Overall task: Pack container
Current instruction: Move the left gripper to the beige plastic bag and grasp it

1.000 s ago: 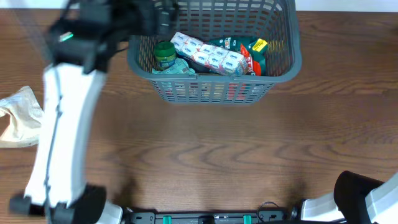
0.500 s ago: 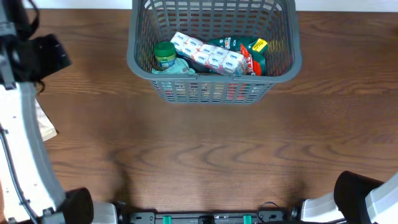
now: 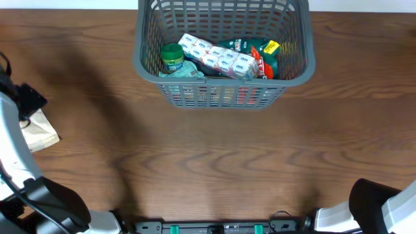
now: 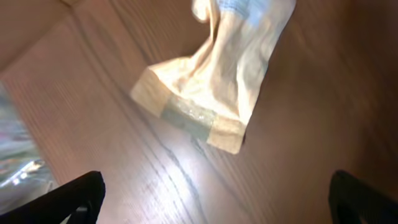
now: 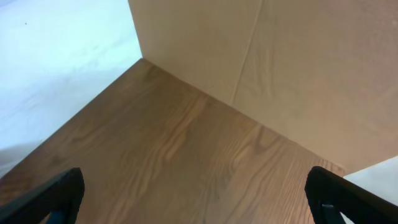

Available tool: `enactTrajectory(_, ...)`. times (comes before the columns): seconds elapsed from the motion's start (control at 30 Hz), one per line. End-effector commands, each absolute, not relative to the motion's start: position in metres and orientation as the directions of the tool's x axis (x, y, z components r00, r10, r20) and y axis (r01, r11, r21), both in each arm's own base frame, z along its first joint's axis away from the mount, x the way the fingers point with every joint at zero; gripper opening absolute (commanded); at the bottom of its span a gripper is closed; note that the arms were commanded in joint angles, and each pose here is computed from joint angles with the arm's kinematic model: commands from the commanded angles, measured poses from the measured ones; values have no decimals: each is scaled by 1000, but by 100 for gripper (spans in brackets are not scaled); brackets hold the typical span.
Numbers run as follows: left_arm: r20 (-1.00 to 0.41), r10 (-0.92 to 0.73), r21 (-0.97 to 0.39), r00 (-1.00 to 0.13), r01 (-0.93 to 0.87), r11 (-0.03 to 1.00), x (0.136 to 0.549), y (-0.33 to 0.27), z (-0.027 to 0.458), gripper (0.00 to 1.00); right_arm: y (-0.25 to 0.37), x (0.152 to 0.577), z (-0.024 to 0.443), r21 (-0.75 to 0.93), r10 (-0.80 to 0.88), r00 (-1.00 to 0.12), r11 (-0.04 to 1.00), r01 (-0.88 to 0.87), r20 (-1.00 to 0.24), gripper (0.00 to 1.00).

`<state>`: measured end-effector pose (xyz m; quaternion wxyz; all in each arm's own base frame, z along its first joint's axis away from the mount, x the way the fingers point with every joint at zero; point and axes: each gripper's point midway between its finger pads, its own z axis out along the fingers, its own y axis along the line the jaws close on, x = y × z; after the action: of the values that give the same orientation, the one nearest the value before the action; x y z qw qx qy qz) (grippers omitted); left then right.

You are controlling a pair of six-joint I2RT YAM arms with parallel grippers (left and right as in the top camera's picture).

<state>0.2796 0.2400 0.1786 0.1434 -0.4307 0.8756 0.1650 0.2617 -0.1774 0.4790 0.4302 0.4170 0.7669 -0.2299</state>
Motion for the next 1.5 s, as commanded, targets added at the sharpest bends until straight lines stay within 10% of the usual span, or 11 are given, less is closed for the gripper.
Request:
enactTrajectory(0.0,-339,-681,138,-649,-750,647,273,245,156,99,-180,260,479,11,449,-269,529,849,-852,99)
enactTrajectory(1.47,-308,-607,-152,-732,-592,791,296,323,33,99,-180,260,479,11,449,-269,529,849,-852,99)
